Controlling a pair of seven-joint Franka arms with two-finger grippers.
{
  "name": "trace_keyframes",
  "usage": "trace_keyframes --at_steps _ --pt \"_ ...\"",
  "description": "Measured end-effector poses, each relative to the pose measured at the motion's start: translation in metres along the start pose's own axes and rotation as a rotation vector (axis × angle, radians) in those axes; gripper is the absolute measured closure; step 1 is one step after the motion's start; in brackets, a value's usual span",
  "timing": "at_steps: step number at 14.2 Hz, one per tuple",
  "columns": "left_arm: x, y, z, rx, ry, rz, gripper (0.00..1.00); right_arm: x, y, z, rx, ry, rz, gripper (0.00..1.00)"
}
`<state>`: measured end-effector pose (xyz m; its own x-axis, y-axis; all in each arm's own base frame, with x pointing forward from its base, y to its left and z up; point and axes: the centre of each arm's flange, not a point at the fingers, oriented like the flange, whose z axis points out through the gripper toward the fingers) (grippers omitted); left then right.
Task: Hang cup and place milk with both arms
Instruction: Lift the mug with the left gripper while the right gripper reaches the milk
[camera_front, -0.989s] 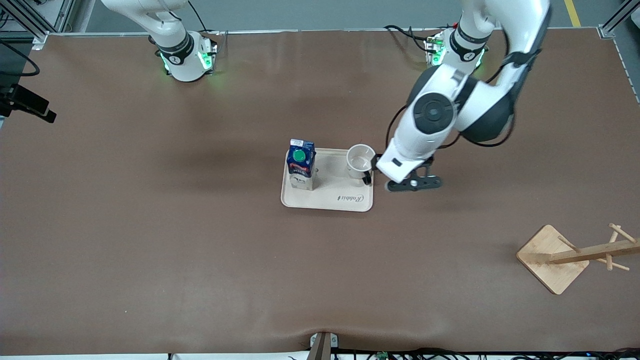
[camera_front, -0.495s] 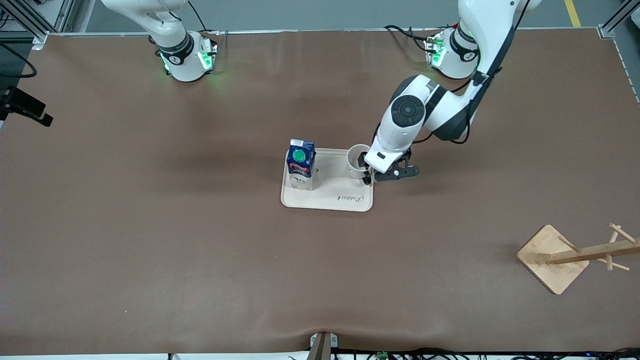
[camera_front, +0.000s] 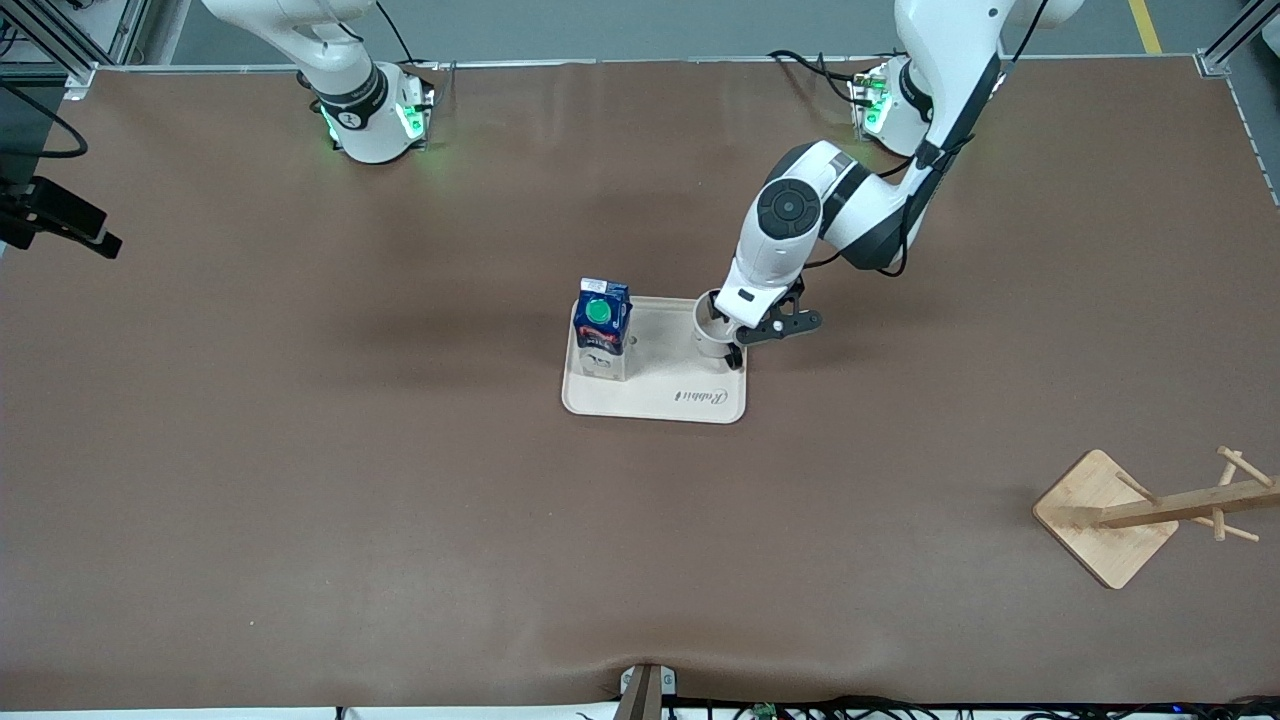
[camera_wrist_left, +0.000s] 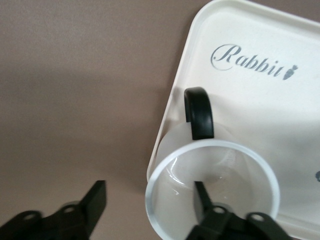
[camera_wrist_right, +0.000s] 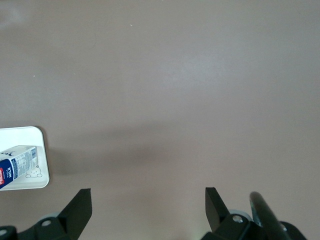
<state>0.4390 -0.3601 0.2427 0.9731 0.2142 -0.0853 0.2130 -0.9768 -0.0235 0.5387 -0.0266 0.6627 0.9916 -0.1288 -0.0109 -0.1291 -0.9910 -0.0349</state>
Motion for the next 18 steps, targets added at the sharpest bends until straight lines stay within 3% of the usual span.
trace_keyframes --at_steps 4,7,11,13,16,18 --pt "0.000 0.000 0.007 0.004 -0.008 -0.001 0.70 0.011 -0.020 0.023 -0.009 -0.041 -0.033 0.00" --pt "0.002 0.004 0.003 -0.012 0.003 0.000 0.93 0.021 -0.022 0.043 -0.016 -0.076 -0.032 0.00" --pt "0.012 0.013 -0.014 -0.044 0.029 -0.004 0.93 0.039 -0.025 0.081 -0.027 -0.144 -0.032 0.00" --pt "0.025 0.020 -0.035 -0.077 0.057 -0.013 0.93 0.046 -0.042 0.104 0.012 -0.187 -0.049 0.00" --pt "0.058 0.009 -0.093 -0.113 0.109 -0.066 0.93 0.038 -0.103 0.116 0.052 -0.216 -0.037 0.00" --pt "0.085 -0.022 -0.135 -0.140 0.156 -0.126 0.93 0.026 -0.159 0.118 0.064 -0.205 0.004 0.00"
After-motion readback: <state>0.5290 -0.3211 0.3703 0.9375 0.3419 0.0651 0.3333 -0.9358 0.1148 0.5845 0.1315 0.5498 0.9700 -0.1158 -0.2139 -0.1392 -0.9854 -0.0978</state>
